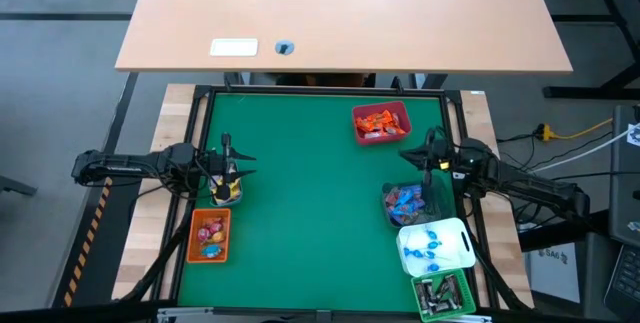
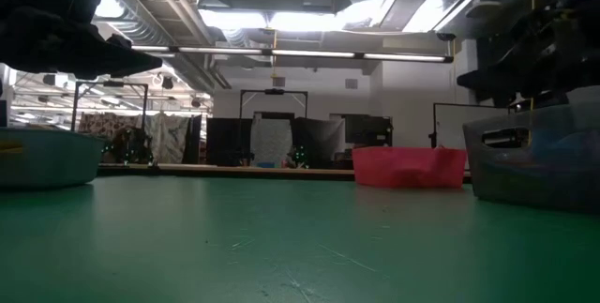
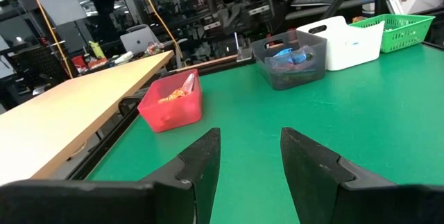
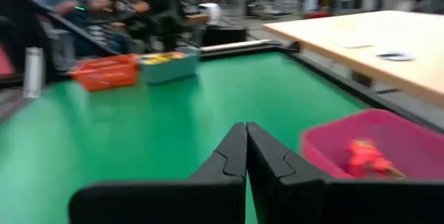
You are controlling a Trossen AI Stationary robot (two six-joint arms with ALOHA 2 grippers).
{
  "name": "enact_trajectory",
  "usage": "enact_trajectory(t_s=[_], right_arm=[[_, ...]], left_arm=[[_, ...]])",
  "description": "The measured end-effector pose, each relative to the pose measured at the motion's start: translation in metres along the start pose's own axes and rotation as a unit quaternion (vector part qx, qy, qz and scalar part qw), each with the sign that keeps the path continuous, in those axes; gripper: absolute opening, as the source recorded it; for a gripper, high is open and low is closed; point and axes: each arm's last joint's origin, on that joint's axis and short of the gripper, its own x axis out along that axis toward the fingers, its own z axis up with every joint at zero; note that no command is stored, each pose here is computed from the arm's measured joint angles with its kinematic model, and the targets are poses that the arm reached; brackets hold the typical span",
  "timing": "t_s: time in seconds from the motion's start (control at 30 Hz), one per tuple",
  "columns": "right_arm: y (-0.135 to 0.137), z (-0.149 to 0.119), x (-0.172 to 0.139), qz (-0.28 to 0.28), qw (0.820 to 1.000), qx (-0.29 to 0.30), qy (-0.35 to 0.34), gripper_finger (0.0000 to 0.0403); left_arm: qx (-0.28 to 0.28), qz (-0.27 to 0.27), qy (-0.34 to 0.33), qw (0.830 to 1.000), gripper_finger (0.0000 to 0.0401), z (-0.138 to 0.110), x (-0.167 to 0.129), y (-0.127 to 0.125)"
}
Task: Sort candy
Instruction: Return to Home Position
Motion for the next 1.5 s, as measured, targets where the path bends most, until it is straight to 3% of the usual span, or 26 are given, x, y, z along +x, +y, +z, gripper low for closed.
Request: enact_trajectory(t_s=[0.1, 0.67, 0.97, 1.27, 1.5], right_arm=[[0.001, 0.001, 0.000, 0.022, 1.000, 0.011, -0.002, 0.0003], [0.011, 0.001, 0.003, 0.015, 0.999, 0.030, -0.006, 0.0001], [0.022, -0.001, 0.004, -0.020, 0.998, -0.056, 0.002, 0.0001], [0.024, -0.002, 0.003, 0.003, 0.998, -0.068, 0.009, 0.0001], [0.027, 0.008, -0.003, 0.059, 0.995, -0.069, 0.037, 0.0001]], left_arm=[[0.000, 0.000, 0.000, 1.000, 0.0141, 0.000, 0.000, 0.000], [0.000, 0.000, 0.000, 1.000, 0.0141, 0.000, 0.000, 0.000], [0.000, 0.000, 0.000, 1.000, 0.0141, 0.000, 0.000, 0.000], [0.000, 0.000, 0.000, 1.000, 0.0141, 0.000, 0.000, 0.000], [0.000, 0.000, 0.000, 1.000, 0.0141, 0.000, 0.000, 0.000]])
